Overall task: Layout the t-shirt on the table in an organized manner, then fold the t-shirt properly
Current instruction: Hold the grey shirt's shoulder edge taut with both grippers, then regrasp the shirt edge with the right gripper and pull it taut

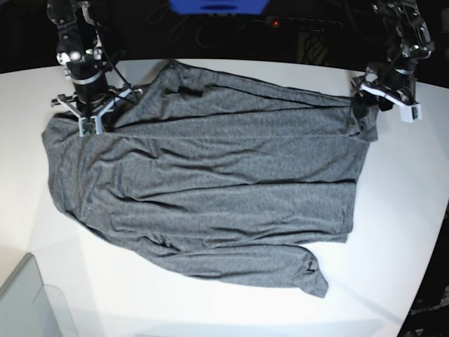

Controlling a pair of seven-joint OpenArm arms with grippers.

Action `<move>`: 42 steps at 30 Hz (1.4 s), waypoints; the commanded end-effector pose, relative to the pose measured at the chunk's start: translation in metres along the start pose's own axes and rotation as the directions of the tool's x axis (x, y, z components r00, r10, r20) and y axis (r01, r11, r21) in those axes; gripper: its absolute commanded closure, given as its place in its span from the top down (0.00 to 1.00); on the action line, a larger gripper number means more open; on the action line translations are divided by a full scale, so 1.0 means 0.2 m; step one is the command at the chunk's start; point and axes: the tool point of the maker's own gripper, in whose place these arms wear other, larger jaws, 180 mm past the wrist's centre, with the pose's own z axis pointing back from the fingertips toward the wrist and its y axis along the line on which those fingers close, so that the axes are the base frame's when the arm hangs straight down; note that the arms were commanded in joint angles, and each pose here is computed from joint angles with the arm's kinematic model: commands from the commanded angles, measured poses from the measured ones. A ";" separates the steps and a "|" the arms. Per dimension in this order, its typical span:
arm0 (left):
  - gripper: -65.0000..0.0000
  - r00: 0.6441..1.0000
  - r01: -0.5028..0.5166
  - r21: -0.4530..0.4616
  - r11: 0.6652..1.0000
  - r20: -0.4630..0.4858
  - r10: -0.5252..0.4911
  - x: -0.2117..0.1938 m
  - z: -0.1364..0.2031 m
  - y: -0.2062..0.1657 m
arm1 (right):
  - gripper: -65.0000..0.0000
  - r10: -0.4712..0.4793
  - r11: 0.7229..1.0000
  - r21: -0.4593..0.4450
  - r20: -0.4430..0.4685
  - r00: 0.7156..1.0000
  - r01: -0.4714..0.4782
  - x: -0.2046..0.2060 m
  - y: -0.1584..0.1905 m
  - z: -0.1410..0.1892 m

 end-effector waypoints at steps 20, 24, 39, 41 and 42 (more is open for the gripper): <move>0.01 0.998 -0.006 0.013 1.000 -0.059 0.006 -0.05 -0.01 0.02 | 0.00 -0.006 1.000 -0.008 0.047 0.999 0.006 0.07 -0.01 0.01; 0.01 0.998 0.002 0.015 1.000 -0.056 -0.002 -0.04 -0.01 0.03 | 0.14 -0.009 1.000 -0.009 0.047 0.999 0.009 0.07 -0.01 0.01; 0.01 0.999 0.045 -0.005 0.999 0.001 -0.045 0.09 0.00 -0.03 | 0.58 -0.240 0.969 -0.044 0.085 0.967 0.244 0.09 0.08 0.30; 0.01 0.999 0.049 -0.001 0.999 0.001 -0.049 0.09 0.01 -0.03 | 0.58 -0.245 0.969 0.026 0.041 0.969 0.244 0.05 0.23 0.32; 0.01 0.999 0.050 -0.001 0.999 0.001 -0.050 0.09 0.01 -0.03 | 0.58 -0.246 0.968 0.063 0.025 0.969 0.244 0.04 0.30 0.34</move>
